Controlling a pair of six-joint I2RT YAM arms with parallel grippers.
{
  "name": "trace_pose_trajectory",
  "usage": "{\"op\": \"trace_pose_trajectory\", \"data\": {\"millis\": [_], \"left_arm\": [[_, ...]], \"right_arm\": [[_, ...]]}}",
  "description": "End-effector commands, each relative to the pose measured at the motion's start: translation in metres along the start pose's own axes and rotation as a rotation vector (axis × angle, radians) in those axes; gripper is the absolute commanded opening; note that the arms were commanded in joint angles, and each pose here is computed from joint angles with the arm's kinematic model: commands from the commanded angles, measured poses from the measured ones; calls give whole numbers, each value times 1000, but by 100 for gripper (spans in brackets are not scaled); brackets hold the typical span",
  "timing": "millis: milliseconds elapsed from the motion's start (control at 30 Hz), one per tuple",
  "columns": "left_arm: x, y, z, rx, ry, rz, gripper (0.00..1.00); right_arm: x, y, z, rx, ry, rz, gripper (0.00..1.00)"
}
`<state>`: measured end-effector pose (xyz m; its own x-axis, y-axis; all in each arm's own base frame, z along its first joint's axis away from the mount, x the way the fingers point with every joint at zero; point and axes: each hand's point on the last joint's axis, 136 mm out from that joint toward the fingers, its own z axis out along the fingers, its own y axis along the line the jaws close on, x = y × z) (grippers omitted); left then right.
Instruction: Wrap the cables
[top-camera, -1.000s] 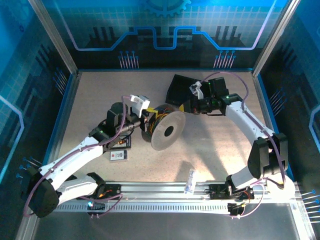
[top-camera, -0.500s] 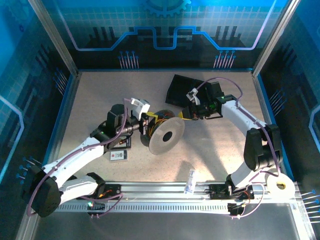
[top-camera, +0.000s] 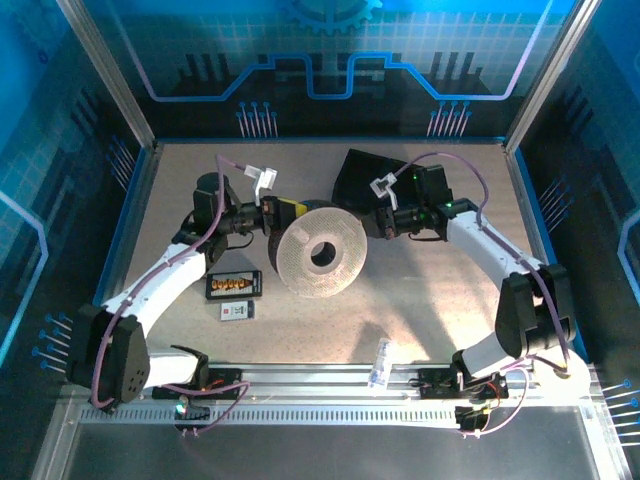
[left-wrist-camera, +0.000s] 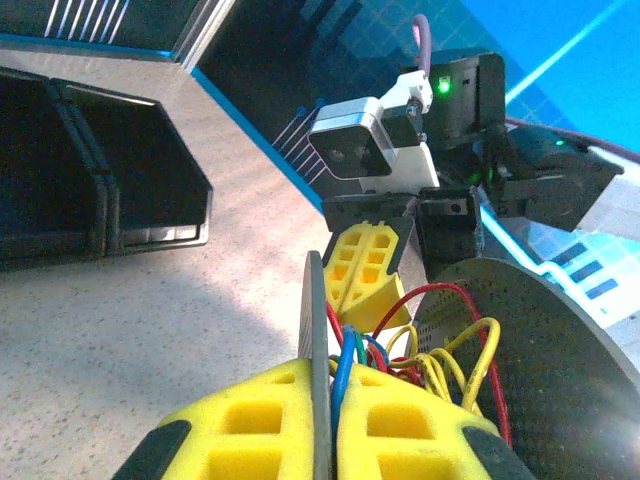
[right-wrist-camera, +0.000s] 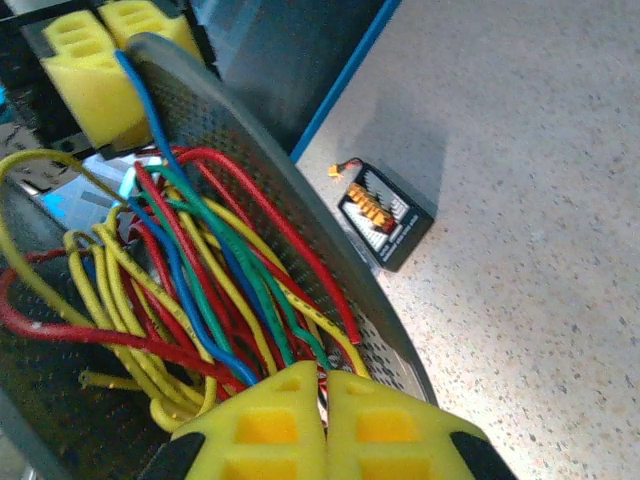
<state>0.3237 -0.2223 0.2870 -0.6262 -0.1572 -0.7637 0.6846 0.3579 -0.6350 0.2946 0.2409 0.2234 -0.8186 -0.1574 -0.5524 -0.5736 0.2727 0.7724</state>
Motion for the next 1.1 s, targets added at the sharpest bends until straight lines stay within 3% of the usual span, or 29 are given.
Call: {"op": "trace_pose_trajectory", "data": {"millis": [0,233,400,600,867,1067], "left_arm": [[-92,-67,-28,112,-261,261,0],[-95,-62,-31,92,-291,252,0],[-97,-61,-35,79,-313,254,0],[-98,-58,-36,86,-336,243,0],[-96,-56,-36,90,-352,229,0],[-100,-56,-35,110,-372,219,0]], "right_arm": [[27,14,12,-60,68,33,0],[35,12,20,-63,98,29,0],[27,18,15,-92,44,31,0],[44,29,47,-123,136,16,0],[29,38,29,-206,35,18,0],[45,52,59,-229,137,-6,0]]}}
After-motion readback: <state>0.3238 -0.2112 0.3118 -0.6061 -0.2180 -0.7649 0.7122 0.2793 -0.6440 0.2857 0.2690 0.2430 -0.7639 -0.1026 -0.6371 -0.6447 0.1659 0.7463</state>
